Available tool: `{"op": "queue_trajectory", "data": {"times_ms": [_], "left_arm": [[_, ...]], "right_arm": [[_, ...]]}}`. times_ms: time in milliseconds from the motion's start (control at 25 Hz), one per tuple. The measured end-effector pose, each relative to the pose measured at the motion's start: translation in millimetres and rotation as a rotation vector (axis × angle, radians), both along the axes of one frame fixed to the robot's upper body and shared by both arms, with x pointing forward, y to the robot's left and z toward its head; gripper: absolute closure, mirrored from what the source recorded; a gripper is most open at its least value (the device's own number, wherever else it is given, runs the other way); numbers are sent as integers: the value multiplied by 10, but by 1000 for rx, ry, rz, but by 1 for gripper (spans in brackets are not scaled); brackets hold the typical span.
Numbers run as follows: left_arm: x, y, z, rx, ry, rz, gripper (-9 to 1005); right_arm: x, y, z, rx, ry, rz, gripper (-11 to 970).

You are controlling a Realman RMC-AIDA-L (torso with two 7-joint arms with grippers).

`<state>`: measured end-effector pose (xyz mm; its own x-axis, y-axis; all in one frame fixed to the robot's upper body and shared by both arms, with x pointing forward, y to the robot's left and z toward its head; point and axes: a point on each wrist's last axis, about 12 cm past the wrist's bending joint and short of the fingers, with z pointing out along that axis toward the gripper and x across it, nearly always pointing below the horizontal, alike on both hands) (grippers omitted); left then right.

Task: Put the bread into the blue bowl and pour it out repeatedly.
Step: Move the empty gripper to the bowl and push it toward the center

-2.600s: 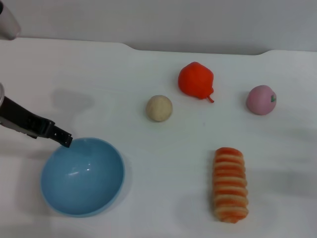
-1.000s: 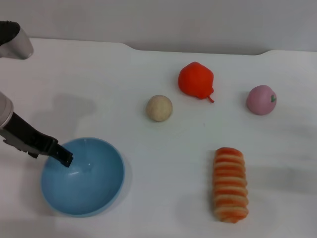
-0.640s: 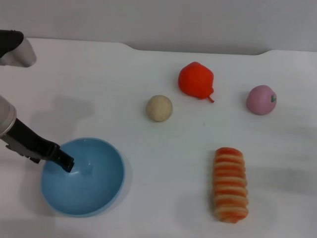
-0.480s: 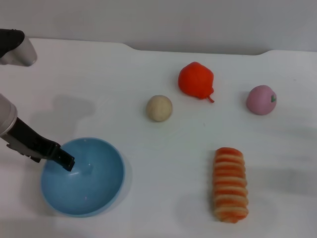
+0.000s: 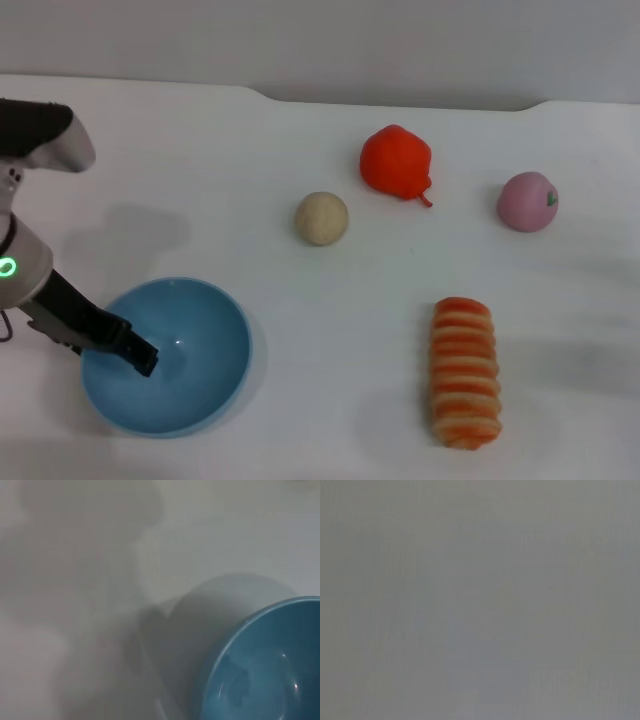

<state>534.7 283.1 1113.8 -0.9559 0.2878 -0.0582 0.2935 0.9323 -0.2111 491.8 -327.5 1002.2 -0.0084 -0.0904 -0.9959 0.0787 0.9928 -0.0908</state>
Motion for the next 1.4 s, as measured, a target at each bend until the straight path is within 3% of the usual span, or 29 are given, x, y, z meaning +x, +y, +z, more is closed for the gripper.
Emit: {"op": "queue_trajectory", "data": {"times_ms": [360,800,920,1120,1400], "left_arm": [[10,-95,-91,-5,-2,-26,137],[34,-144,-92,-8,-15,-43,245],[41,-148,-82,-10,-15,-40,519],[46,-152,-70,-15,-11,-34,732],[67,-159,-40,-39,-17,-5,869]], "right_arm": [[-3,-9,-1,-2,1,-1,451],[-24,-21,-11,-3,5,-5,452],[-29,-24,-11,-3,4,-6,452],[-50,-34,-15,-4,3,-10,452],[-64,-39,-20,-3,3,-11,452]]}}
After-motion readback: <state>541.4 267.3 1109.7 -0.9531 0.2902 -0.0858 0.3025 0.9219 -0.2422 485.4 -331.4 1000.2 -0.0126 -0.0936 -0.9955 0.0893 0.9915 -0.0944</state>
